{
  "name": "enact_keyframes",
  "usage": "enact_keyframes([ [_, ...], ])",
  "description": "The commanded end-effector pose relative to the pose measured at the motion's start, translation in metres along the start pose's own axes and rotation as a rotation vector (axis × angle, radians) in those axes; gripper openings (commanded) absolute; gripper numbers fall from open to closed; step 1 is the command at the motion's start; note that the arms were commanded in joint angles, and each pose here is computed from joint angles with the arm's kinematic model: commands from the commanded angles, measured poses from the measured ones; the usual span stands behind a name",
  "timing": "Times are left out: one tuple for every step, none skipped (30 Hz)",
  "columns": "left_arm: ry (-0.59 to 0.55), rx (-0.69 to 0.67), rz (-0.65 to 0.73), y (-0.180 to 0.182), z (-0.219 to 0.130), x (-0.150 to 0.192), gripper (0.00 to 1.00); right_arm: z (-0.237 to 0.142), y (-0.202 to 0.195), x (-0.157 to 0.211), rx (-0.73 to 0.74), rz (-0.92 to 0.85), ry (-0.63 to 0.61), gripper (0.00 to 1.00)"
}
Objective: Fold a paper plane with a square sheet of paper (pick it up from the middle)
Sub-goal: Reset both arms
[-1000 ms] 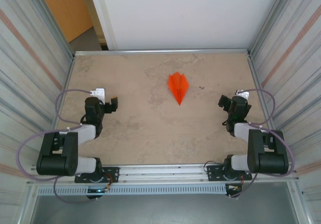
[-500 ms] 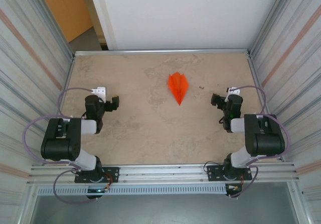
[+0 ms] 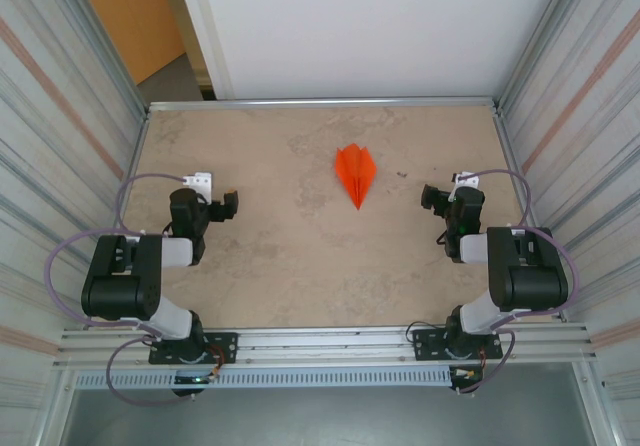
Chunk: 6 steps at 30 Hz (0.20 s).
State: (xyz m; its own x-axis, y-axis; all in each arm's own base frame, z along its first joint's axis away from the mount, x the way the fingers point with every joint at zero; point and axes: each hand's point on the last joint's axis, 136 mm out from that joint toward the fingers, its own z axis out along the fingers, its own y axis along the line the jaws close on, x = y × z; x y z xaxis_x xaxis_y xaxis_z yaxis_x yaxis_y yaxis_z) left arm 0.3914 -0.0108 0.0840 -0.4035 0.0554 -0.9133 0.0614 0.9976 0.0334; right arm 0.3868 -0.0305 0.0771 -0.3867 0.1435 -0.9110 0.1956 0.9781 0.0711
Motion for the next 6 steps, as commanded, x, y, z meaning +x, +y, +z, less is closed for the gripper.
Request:
enact_keyframes([
  [-0.01, -0.004, 0.02, 0.0002, 0.0038, -0.0076, 0.99, 0.0023, 0.0017, -0.0068, -0.001, -0.026, -0.016, 0.99],
  [-0.006, -0.003, 0.02, 0.0, 0.0042, -0.0068, 0.99, 0.0022, 0.0015, -0.0069, -0.001, -0.025, -0.017, 0.99],
  [-0.009, -0.004, 0.02, 0.0, 0.0039, -0.0074, 0.99, 0.0022, 0.0014, -0.0075, 0.0, -0.024, -0.018, 0.99],
  [-0.009, -0.002, 0.019, -0.0003, 0.0035, -0.0074, 0.99, 0.0022, 0.0017, -0.0074, -0.001, -0.024, -0.018, 0.99],
  [-0.013, -0.004, 0.021, 0.0002, 0.0029, -0.0075, 0.99, 0.0015, 0.0016, -0.0068, -0.002, -0.024, -0.018, 0.99],
  [-0.014, -0.003, 0.022, -0.0002, 0.0029, -0.0081, 0.99, 0.0006, 0.0034, -0.0068, -0.015, -0.027, -0.023, 0.99],
])
